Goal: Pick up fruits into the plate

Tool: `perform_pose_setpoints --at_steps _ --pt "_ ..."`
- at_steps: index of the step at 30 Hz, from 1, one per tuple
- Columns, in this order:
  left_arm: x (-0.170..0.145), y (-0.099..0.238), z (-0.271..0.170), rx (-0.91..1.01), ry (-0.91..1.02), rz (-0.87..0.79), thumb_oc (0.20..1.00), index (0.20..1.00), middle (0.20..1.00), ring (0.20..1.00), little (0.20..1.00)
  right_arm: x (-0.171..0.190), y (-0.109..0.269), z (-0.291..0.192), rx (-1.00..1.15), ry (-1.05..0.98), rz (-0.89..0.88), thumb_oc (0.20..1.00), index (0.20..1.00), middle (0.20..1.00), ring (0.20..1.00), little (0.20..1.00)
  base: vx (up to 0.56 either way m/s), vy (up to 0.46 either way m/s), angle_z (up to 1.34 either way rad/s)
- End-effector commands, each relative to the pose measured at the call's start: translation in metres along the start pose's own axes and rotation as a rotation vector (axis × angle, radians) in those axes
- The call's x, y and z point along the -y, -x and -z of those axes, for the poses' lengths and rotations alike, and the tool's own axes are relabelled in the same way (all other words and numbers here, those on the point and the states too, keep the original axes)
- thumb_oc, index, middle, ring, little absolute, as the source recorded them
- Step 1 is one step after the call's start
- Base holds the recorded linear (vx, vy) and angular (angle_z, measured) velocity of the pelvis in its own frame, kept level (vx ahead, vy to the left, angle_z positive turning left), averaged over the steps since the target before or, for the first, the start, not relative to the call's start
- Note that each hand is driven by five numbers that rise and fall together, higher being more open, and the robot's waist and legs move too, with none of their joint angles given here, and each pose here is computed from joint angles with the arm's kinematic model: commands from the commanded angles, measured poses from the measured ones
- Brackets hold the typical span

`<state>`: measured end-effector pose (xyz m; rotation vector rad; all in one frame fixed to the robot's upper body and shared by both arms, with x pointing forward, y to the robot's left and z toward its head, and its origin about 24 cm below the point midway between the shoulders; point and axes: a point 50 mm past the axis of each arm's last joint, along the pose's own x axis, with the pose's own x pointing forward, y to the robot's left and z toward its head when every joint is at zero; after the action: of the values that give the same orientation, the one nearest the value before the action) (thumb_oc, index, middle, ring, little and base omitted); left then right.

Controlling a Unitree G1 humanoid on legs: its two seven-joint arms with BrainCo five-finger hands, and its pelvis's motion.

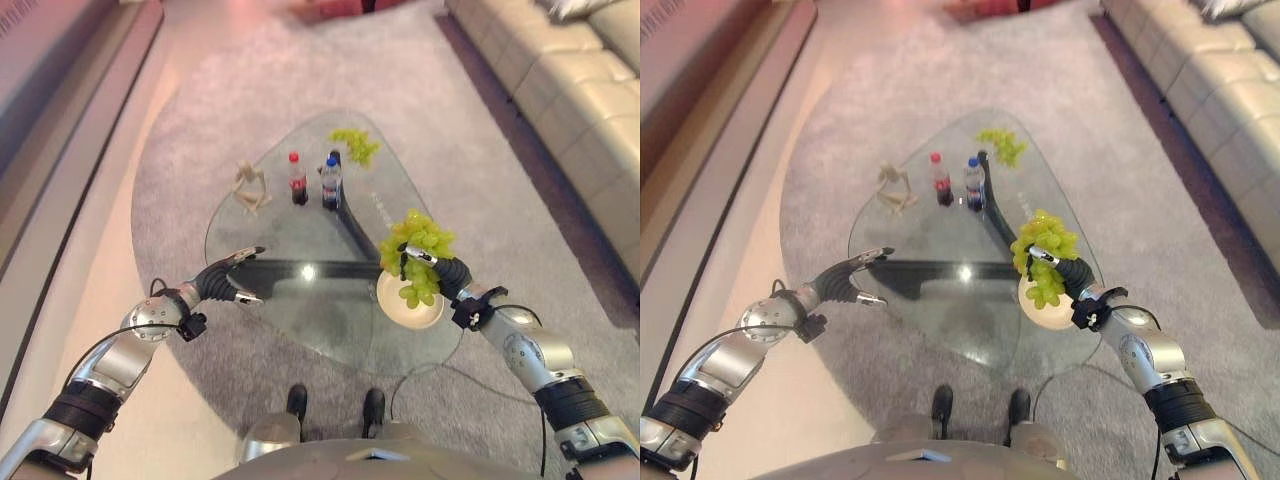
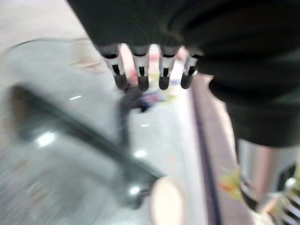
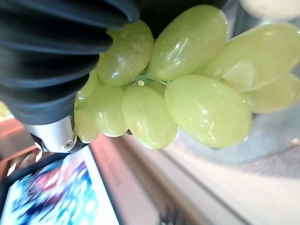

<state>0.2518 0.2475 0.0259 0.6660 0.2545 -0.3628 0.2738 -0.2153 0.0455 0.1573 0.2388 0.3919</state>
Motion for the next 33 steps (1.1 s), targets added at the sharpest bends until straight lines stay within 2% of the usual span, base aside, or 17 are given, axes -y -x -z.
perform_pose_setpoints --at_steps 1,6,11,19,32,33 --pt "-0.009 -0.003 0.026 -0.098 0.169 -0.227 1.0 1.0 1.0 1.0 1.0 0.0 -0.013 -0.067 0.275 0.151 0.036 0.2 0.2 0.2 0.2 0.2 -0.16 -0.05 0.03" --pt "0.039 -0.003 0.07 -0.299 0.381 -0.264 1.0 1.0 1.0 1.0 1.0 0.021 -0.019 -0.091 0.287 0.237 0.166 0.2 0.2 0.2 0.2 0.2 -0.15 -0.056 0.06" --pt "0.063 -0.008 0.082 -0.411 0.43 -0.233 1.0 1.0 1.0 1.0 1.0 0.037 -0.026 -0.114 0.286 0.274 0.236 0.2 0.2 0.2 0.2 0.2 -0.07 -0.026 -0.02" --pt "0.066 -0.009 0.087 -0.483 0.428 -0.288 1.0 1.0 1.0 1.0 1.0 0.052 -0.03 -0.135 0.256 0.341 0.349 0.2 0.2 0.2 0.2 0.2 -0.02 -0.015 -0.01" --pt "0.065 -0.021 0.068 -0.388 0.425 -0.26 1.0 1.0 1.0 1.0 1.0 0.088 -0.026 -0.168 0.104 0.462 0.614 0.2 0.2 0.2 0.2 0.2 -0.02 0.002 0.01" --pt "0.065 -0.023 0.065 -0.376 0.42 -0.252 1.0 1.0 1.0 1.0 1.0 0.095 -0.024 -0.168 0.063 0.476 0.658 0.26 0.26 0.26 0.26 0.26 -0.02 0.018 -0.05"
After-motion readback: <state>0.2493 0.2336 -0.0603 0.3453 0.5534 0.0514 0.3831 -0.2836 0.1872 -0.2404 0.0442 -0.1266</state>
